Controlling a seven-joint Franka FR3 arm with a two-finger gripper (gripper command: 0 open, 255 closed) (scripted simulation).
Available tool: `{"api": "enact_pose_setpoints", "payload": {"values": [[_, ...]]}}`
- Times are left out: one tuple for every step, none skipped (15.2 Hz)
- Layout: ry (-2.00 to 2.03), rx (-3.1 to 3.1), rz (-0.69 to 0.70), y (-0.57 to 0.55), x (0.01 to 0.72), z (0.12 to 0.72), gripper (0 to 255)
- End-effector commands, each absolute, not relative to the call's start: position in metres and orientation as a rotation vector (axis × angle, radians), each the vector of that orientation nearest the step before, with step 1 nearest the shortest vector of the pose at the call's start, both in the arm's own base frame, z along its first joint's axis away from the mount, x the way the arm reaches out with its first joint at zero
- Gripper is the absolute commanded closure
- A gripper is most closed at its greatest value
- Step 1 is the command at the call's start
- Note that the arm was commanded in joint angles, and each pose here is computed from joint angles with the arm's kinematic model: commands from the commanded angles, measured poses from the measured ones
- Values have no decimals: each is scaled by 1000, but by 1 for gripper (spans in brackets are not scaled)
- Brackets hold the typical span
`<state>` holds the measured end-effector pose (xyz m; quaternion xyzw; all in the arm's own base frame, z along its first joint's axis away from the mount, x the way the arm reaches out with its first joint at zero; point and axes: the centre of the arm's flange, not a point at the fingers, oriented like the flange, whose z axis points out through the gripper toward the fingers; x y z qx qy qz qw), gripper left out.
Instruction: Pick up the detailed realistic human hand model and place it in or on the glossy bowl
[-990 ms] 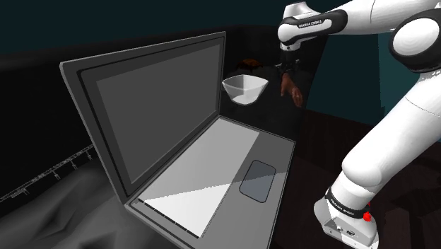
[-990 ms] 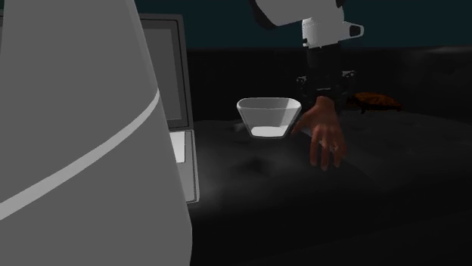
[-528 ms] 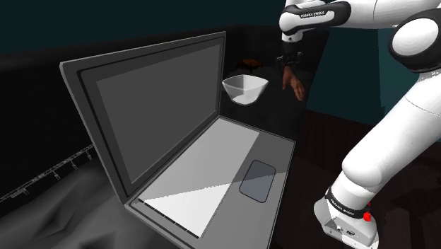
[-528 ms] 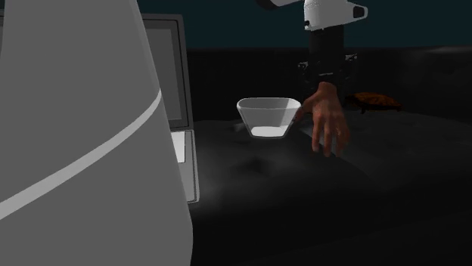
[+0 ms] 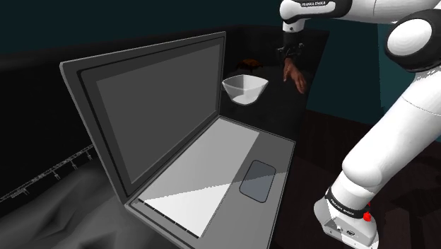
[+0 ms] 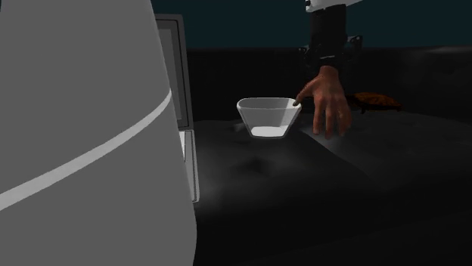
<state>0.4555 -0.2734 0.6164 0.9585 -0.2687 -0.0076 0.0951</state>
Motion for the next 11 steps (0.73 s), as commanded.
{"api": "enact_pose_setpoints", "payload": {"values": [[-796, 2842, -23, -264, 473, 619, 255], [-796, 2842, -23, -258, 484, 620, 255], [-796, 2842, -23, -252, 496, 620, 255], [-796, 2842, -23, -246, 508, 621, 255], [-796, 2842, -23, -241, 520, 621, 255], [-796, 2842, -23, -235, 532, 622, 255], [-796, 2842, -23, -229, 544, 622, 255], [-796, 2842, -23, -224, 556, 623, 255], [-796, 2842, -23, -218, 568, 623, 255], [-796, 2842, -23, -212, 580, 624, 255], [-796, 2842, -23, -207, 592, 624, 255]]}}
